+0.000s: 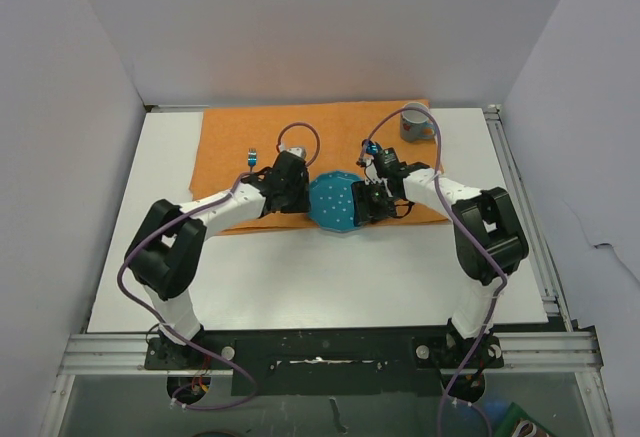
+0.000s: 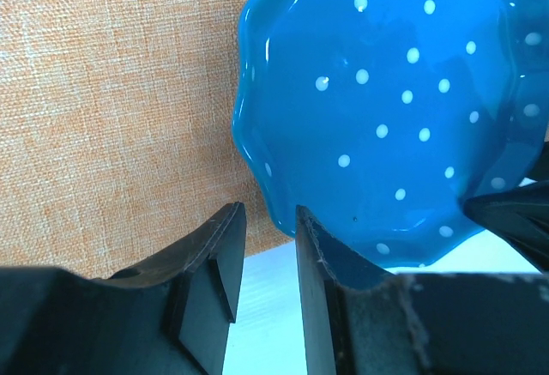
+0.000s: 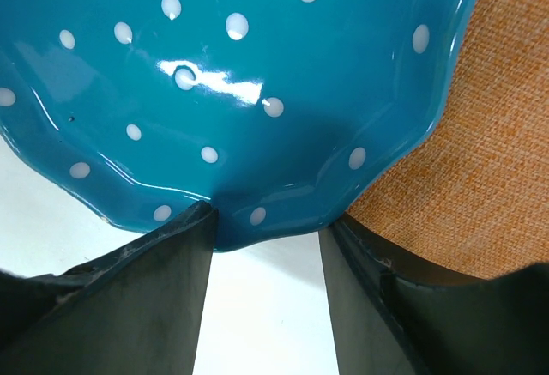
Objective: Set the dinner table for one person
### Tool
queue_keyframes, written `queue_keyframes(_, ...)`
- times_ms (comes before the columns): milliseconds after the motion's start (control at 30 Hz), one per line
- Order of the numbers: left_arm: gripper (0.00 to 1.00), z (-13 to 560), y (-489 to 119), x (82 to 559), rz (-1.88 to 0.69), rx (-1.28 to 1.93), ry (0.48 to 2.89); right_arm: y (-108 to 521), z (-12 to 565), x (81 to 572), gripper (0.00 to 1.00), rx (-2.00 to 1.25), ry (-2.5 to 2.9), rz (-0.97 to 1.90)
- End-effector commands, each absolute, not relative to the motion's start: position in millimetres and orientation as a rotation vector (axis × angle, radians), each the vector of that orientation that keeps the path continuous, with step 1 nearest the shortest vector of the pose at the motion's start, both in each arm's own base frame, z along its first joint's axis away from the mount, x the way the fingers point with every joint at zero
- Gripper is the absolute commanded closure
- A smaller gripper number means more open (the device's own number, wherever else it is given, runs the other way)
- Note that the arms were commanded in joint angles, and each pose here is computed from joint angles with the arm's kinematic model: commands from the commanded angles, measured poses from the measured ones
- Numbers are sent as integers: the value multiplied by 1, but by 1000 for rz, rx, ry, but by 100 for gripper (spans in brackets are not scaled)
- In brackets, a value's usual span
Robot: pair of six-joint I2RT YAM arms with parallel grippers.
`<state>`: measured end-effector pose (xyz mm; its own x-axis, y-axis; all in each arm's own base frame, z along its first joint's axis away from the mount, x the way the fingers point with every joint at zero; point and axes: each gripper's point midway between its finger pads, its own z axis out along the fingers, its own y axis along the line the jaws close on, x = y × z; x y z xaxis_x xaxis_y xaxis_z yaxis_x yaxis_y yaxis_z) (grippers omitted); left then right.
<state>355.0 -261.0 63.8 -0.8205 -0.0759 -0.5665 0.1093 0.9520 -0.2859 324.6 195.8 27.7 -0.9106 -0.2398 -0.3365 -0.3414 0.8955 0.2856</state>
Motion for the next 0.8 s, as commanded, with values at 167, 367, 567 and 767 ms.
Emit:
queue_keyframes(167,71,37,-272,372,-410,41,2504,200,20,323,50,-462,2778,509)
queue_keyframes(367,77,31,-266,374,-361,37,2509,203,20,328,100,-479,2789,516)
queue_keyframes(567,100,43,-265,377,-355,25,2481,211,22,332,100,-544,2800,494)
queue_keyframes(767,100,52,-263,378,-358,10,2454,217,37,344,100,-551,2750,481)
